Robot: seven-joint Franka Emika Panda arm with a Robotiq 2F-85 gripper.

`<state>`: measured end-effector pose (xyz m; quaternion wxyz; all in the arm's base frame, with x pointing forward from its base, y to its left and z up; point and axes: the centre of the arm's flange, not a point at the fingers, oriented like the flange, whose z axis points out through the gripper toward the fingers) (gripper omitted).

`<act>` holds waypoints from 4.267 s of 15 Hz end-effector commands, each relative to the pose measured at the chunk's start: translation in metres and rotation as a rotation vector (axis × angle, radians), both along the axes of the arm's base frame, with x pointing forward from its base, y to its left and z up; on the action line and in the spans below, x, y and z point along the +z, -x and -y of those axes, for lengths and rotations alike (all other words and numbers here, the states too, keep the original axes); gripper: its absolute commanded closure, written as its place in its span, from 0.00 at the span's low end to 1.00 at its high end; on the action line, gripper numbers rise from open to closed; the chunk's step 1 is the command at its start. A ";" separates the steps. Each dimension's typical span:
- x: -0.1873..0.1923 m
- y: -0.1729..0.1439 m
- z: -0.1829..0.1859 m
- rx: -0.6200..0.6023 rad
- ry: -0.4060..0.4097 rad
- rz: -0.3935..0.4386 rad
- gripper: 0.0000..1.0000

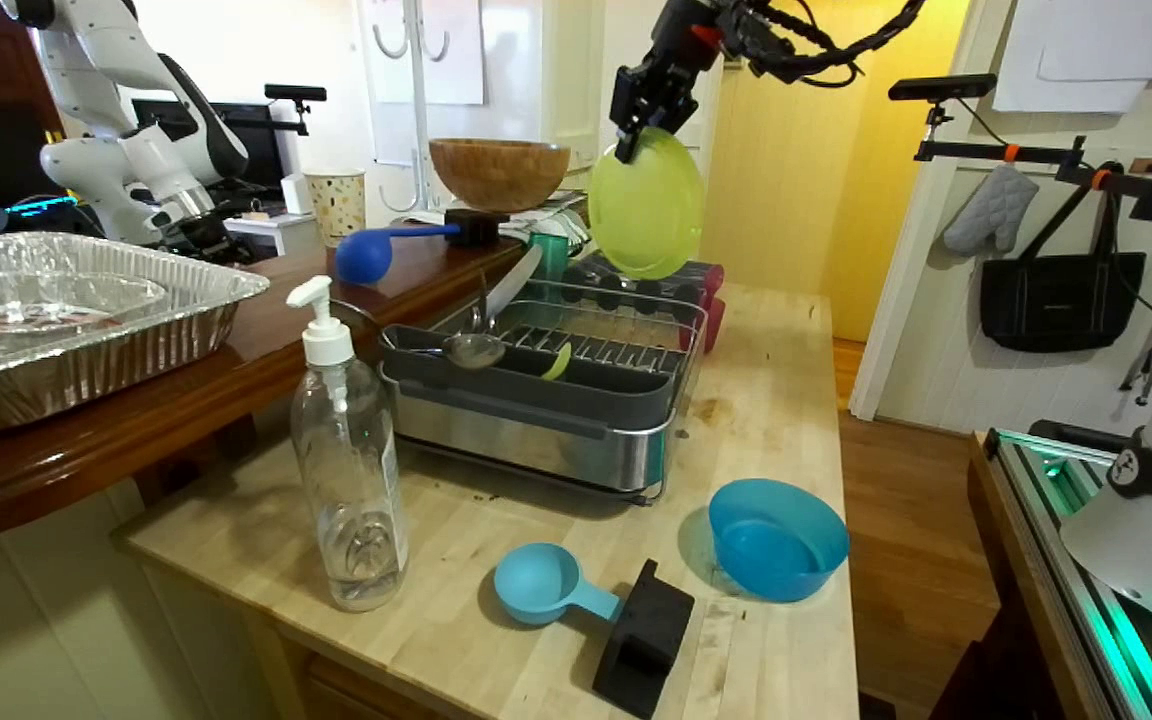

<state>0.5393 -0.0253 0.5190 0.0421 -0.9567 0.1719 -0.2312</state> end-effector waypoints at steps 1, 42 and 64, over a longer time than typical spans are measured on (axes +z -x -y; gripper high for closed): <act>0.006 0.053 0.022 0.080 0.048 -0.050 0.97; -0.182 0.169 0.216 0.438 0.546 -0.206 0.97; -0.237 0.153 0.243 0.524 0.567 -0.240 0.28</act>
